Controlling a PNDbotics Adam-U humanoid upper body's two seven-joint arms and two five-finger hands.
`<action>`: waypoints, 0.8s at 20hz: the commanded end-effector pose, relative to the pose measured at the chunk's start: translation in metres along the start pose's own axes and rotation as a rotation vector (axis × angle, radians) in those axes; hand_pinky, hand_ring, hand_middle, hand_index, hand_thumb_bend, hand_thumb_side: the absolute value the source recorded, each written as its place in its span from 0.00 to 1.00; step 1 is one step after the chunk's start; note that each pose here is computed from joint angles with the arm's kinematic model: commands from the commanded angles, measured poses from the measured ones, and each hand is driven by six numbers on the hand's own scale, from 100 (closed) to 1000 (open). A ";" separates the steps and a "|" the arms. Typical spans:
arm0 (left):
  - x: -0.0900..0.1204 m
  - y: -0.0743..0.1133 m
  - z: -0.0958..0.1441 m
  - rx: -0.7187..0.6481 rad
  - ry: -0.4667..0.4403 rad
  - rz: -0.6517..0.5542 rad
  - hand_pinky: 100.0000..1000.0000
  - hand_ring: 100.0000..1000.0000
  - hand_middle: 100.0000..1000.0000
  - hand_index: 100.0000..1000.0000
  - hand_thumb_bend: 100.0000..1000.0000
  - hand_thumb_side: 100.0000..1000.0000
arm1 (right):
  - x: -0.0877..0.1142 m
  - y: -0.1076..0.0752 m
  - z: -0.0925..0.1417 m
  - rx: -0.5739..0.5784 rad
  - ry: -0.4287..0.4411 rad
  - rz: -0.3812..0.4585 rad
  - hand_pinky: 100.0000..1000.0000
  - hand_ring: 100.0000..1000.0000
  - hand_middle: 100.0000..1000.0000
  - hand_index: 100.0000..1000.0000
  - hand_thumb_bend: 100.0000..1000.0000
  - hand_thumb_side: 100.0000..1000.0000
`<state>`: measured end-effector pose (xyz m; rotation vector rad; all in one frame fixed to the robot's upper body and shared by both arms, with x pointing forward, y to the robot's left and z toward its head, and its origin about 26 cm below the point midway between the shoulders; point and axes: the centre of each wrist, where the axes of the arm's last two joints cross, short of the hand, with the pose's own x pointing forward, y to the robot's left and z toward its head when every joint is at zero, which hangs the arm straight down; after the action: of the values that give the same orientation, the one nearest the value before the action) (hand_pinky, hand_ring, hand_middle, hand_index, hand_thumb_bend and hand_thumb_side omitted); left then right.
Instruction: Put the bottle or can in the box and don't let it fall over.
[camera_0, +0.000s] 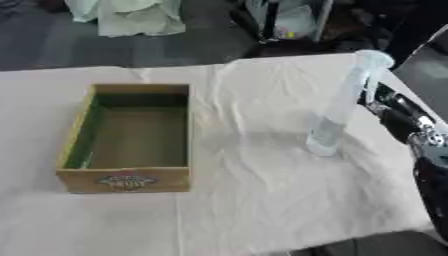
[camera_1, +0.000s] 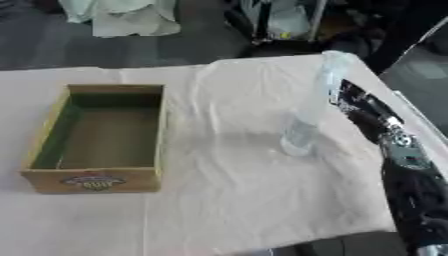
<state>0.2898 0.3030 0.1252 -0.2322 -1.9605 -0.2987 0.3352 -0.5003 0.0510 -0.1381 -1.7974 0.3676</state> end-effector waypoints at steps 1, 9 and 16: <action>0.007 0.004 -0.001 -0.005 -0.015 -0.024 1.00 1.00 1.00 0.75 0.00 0.79 | 0.015 -0.023 0.003 -0.008 -0.018 0.057 1.00 1.00 1.00 1.00 0.00 0.41; 0.007 0.004 0.000 -0.001 -0.014 -0.025 1.00 1.00 1.00 0.75 0.00 0.78 | 0.010 -0.027 0.011 0.007 -0.007 0.067 1.00 1.00 1.00 1.00 0.00 0.41; 0.006 0.005 0.001 0.000 -0.011 -0.027 1.00 1.00 1.00 0.75 0.00 0.79 | 0.004 -0.027 0.019 0.035 0.004 0.078 1.00 1.00 1.00 1.00 0.00 0.41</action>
<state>0.2886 0.3038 0.1233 -0.2298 -1.9546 -0.2956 0.3200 -0.5132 0.0377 -0.1387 -1.7631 0.4155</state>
